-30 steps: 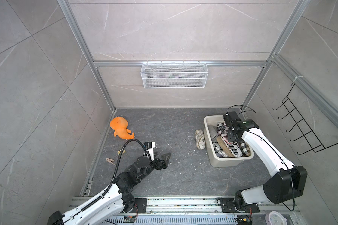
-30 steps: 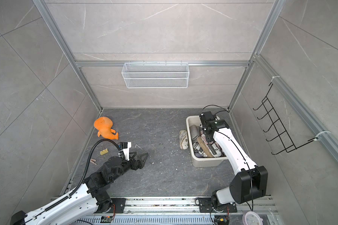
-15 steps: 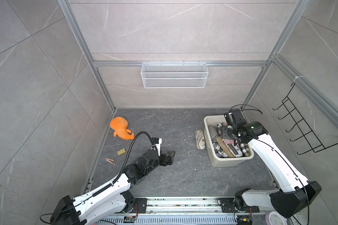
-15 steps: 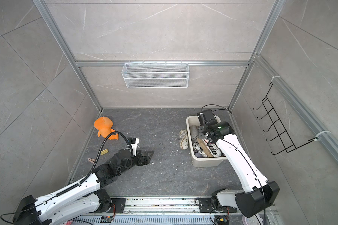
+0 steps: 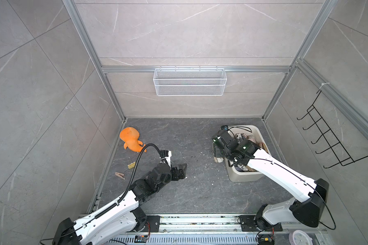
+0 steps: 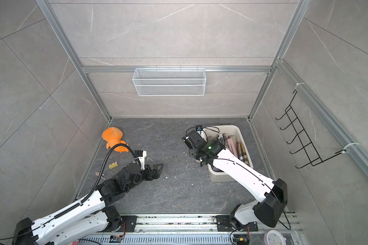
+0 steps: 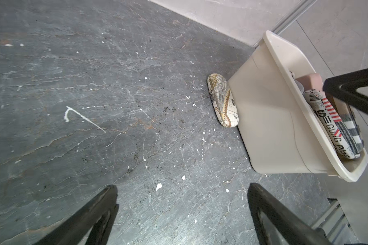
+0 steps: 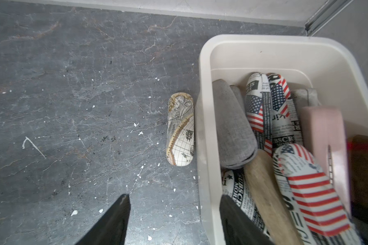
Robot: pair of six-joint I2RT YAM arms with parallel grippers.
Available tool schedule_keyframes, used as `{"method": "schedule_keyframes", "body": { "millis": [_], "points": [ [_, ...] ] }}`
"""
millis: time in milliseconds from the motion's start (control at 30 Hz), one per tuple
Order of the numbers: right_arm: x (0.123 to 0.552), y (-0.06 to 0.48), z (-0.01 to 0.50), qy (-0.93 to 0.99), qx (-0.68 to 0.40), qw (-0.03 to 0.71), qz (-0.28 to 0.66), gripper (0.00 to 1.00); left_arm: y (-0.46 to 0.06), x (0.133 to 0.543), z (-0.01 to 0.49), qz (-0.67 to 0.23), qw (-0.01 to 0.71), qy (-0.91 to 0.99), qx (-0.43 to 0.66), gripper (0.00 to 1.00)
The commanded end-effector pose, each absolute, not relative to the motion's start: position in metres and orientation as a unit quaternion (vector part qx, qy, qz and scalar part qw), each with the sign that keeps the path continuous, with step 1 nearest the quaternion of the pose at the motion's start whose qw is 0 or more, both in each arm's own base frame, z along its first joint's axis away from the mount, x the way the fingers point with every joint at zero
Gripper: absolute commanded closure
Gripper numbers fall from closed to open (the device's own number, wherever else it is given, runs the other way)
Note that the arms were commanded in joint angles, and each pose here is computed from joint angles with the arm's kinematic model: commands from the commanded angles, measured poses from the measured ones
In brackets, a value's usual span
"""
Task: Put the glasses cases into the storage boxes
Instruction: Move the glasses case to the center of the board.
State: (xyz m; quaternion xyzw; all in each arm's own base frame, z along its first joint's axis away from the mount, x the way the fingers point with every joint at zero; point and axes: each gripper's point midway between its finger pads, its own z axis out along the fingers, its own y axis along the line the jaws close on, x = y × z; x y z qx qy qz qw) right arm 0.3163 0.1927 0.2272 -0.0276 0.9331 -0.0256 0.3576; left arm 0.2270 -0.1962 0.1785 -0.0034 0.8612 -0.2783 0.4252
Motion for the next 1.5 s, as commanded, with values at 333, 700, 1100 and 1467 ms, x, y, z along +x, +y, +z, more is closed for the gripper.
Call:
{"method": "schedule_keyframes", "body": {
  "millis": [333,700,1100,1467],
  "points": [
    [0.339,0.212,0.156,0.942,-0.002,0.32,-0.097,0.29,-0.148,0.215,0.167,-0.238,0.435,0.865,-0.081,0.03],
    [0.359,0.207,0.131,0.953,-0.003,0.276,-0.124,0.18,-0.134,0.206,0.165,-0.234,0.442,0.862,-0.085,0.02],
    [0.368,0.197,0.099,0.961,0.038,0.239,-0.136,0.15,-0.134,0.206,0.163,-0.236,0.445,0.86,-0.082,0.02],
    [0.378,0.18,0.068,0.961,0.076,0.221,-0.151,0.11,-0.134,0.206,0.164,-0.237,0.454,0.856,-0.07,0.02]
  ]
}}
